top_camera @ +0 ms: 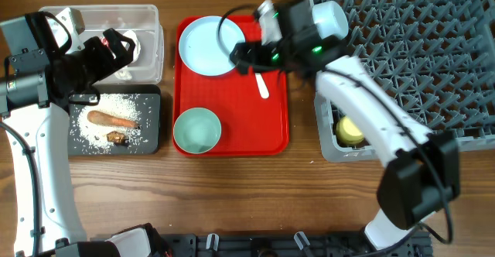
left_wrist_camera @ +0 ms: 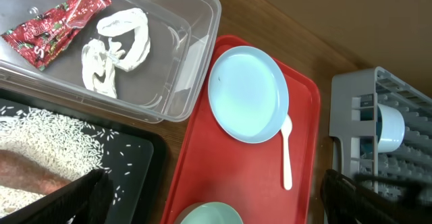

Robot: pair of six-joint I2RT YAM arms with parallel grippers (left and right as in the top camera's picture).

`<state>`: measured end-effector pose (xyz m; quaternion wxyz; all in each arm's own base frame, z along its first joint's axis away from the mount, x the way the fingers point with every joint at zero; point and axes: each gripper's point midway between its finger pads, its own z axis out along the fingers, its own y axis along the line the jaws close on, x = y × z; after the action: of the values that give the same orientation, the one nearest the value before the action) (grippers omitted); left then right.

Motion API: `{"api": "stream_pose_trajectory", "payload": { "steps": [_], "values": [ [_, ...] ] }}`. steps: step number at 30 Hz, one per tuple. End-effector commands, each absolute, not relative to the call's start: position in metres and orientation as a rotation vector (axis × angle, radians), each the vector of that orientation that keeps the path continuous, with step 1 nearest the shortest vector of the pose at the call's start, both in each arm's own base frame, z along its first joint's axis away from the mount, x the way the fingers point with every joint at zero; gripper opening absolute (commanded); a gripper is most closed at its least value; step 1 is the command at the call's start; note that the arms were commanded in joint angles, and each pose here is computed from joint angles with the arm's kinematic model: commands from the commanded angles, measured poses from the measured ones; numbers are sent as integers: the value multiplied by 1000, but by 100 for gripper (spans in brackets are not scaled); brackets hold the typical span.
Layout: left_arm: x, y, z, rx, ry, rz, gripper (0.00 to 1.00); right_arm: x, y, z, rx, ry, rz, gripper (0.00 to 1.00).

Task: Sort waste into correct bins and load items into the dishwasher rack
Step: 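Reach the right gripper to the green bowl and grasp its rim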

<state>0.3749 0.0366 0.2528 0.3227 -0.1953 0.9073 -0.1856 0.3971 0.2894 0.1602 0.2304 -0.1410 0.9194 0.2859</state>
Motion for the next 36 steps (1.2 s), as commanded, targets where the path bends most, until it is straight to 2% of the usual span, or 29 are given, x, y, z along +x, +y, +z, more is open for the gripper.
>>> {"api": "stream_pose_trajectory", "payload": {
  "steps": [1, 3, 7, 14, 16, 25, 29, 34, 36],
  "values": [
    [376, 39, 256, -503, 2373, -477, 100, 350, 323, 101, -290, 2746, 841, 79],
    [376, 39, 256, -503, 2373, -477, 100, 336, 334, 81, -268, 2793, 790, 68],
    [376, 39, 256, -503, 2372, -478, 100, 319, 349, 54, -259, 2860, 733, 57],
    [376, 39, 256, -503, 2372, -478, 100, 315, 344, 45, -213, 2906, 707, 33],
    [376, 39, 256, -503, 2373, -477, 100, 314, 343, 42, -187, 2920, 691, 30],
    [376, 39, 256, -503, 2372, -478, 100, 301, 349, 30, -183, 2974, 718, 30],
    [376, 39, 256, -503, 2373, -477, 100, 281, 363, 22, -214, 3024, 753, 28],
    [376, 39, 256, -503, 2372, -478, 100, 284, 361, 19, -171, 3032, 750, 4],
    [376, 39, 256, -503, 2373, -477, 100, 287, 359, 19, -139, 3035, 750, 4]
  ]
}}
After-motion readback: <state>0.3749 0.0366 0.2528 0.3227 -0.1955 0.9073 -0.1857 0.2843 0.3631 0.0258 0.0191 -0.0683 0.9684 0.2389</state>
